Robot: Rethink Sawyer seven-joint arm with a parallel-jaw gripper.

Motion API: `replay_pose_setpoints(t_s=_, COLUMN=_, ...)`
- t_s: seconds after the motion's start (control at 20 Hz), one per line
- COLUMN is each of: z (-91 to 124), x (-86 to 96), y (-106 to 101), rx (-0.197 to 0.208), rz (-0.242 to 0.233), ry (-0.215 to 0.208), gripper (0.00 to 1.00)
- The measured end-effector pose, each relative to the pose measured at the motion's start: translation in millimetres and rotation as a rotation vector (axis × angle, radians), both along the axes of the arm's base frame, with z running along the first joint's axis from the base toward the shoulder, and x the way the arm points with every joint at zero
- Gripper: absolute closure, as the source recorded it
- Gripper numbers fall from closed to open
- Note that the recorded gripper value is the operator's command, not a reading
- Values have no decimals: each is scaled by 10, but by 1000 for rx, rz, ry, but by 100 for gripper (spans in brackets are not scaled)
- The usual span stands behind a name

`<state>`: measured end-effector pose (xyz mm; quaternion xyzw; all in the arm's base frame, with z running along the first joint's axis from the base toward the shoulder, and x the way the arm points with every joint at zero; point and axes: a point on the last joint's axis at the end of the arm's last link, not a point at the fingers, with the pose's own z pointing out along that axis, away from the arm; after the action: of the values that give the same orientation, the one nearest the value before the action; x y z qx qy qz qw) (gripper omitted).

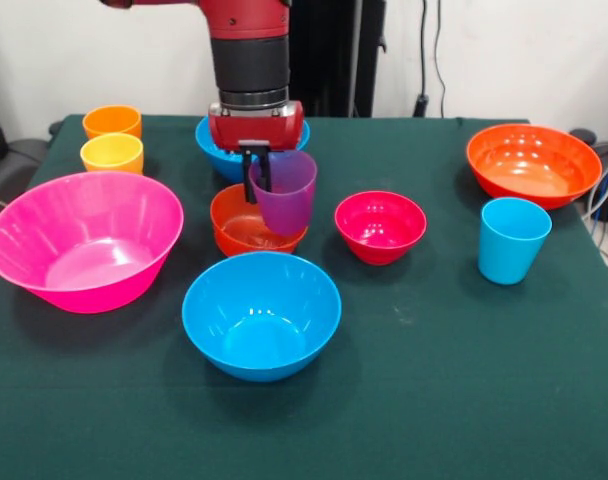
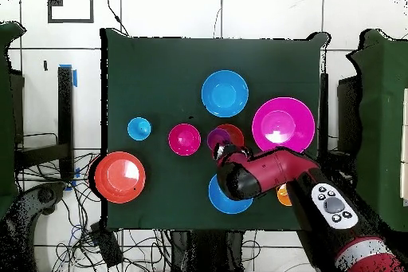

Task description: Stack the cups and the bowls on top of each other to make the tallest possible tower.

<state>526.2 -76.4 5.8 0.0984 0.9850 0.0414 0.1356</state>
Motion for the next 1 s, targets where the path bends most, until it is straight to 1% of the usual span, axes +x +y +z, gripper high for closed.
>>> replay_pose_setpoints(t_s=0.25, z=10, x=-15, y=-150, rx=-1, rz=-28, ry=-2, gripper=100)
replay_pose_setpoints(t_s=0.35, z=11, x=-29, y=-247, rx=-1, rz=-46, ry=-3, gripper=100)
replay_pose_setpoints(t_s=0.5, z=16, x=-37, y=-312, rx=-2, rz=-58, ry=-4, gripper=100)
replay_pose_setpoints(t_s=0.8, z=87, x=-7, y=-428, rx=-15, rz=-74, ry=-2, gripper=100)
replay_pose_setpoints(t_s=1.0, z=75, x=14, y=-410, rx=-14, rz=-71, ry=-3, gripper=100)
